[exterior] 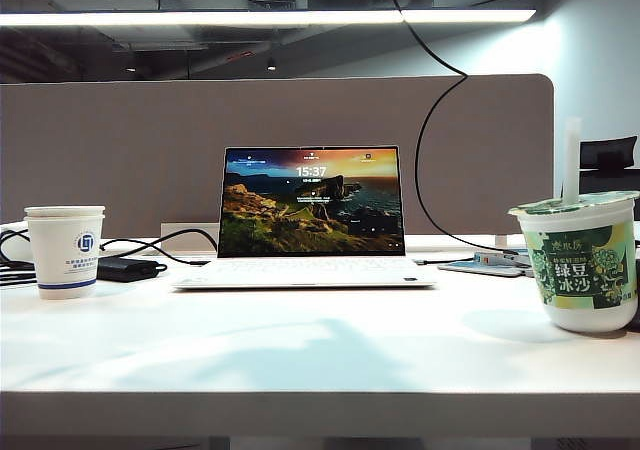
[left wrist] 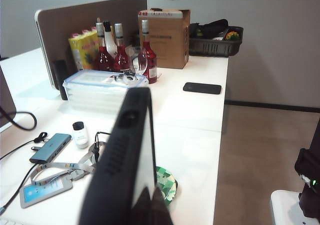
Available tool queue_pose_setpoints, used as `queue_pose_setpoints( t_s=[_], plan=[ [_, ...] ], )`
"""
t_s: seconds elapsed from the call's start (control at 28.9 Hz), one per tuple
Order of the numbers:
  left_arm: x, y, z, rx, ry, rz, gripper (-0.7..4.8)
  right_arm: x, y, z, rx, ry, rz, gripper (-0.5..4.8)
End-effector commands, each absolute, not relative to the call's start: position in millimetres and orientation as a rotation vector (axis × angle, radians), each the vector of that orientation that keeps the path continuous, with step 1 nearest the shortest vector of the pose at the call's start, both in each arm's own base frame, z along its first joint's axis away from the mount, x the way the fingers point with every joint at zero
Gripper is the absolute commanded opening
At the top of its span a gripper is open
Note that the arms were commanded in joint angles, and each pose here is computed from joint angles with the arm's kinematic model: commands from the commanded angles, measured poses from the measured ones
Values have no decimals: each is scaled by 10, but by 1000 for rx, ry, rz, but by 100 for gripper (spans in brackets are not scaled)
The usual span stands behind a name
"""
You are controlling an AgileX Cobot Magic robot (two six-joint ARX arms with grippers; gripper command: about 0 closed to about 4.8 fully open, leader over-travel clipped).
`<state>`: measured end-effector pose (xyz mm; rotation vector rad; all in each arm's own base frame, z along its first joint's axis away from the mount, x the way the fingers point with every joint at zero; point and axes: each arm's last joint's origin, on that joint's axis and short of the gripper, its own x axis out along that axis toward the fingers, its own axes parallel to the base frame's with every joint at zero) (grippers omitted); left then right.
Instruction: Pick up the black phone, pick up the charger plug, insert the charger plug into the phone's charging port, and finally place the connected phone back on the desk.
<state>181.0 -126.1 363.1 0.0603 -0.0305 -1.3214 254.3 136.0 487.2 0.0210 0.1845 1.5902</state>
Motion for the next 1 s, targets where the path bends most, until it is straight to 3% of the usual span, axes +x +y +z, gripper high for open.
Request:
queue_pose_setpoints(
  t_s=[0.03,1.0],
  plan=[
    [1790,-1256,3703,66,-88,-1359,-7,2509,1362,4884,28,172,1664,-6],
    [1777,-1260,3728,73,-123,-1411,-7,2448,1564,4678,-12,213,1737,-6]
  ],
)
